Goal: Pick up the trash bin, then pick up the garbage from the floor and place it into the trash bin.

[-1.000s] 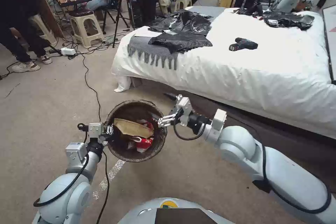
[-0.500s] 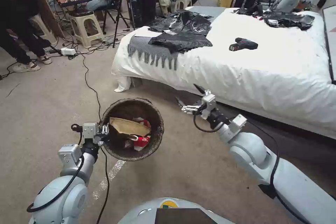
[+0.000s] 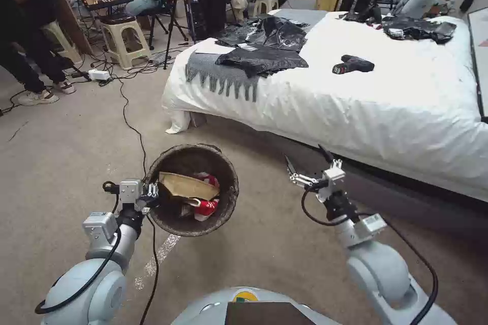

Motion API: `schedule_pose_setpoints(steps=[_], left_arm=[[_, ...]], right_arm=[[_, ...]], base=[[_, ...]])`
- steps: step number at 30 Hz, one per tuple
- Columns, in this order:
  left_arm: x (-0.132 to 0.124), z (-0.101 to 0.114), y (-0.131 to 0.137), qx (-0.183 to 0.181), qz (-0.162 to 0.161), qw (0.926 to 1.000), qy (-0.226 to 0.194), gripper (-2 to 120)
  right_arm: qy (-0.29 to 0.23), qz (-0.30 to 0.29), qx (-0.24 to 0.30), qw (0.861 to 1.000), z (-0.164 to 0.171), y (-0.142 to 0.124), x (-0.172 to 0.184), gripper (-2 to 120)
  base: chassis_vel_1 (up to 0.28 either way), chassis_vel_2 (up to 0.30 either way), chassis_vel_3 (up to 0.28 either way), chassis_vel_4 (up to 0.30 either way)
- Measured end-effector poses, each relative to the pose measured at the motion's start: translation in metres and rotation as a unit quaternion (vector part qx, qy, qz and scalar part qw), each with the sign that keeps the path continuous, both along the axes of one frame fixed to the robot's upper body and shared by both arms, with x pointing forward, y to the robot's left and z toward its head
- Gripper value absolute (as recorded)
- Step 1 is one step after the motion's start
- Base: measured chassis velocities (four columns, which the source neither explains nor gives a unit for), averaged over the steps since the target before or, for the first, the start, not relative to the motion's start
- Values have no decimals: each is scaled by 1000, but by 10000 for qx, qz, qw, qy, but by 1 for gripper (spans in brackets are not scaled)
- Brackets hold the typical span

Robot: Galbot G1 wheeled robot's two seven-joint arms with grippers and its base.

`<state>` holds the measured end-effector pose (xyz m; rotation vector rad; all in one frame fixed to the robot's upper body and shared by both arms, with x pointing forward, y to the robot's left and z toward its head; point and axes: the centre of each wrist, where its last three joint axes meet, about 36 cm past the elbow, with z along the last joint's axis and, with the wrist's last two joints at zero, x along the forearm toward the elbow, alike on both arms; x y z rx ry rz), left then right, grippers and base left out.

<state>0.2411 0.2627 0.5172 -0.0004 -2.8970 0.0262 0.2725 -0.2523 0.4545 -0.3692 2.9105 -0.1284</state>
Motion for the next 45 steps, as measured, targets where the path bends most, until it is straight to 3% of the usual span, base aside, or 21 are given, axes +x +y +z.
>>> schedule_pose_setpoints(steps=[18, 45], left_arm=[[-2, 2, -2, -33, -17, 10000, -20, 4], [-4, 3, -2, 7, 13, 10000, 24, 4]], right_arm=[[-100, -713, 105, 9974, -11, 24, -34, 100], [-3, -1031, 22, 9947, -20, 8, -30, 100]], base=[[0, 0, 0, 0], [14, 15, 16, 14]])
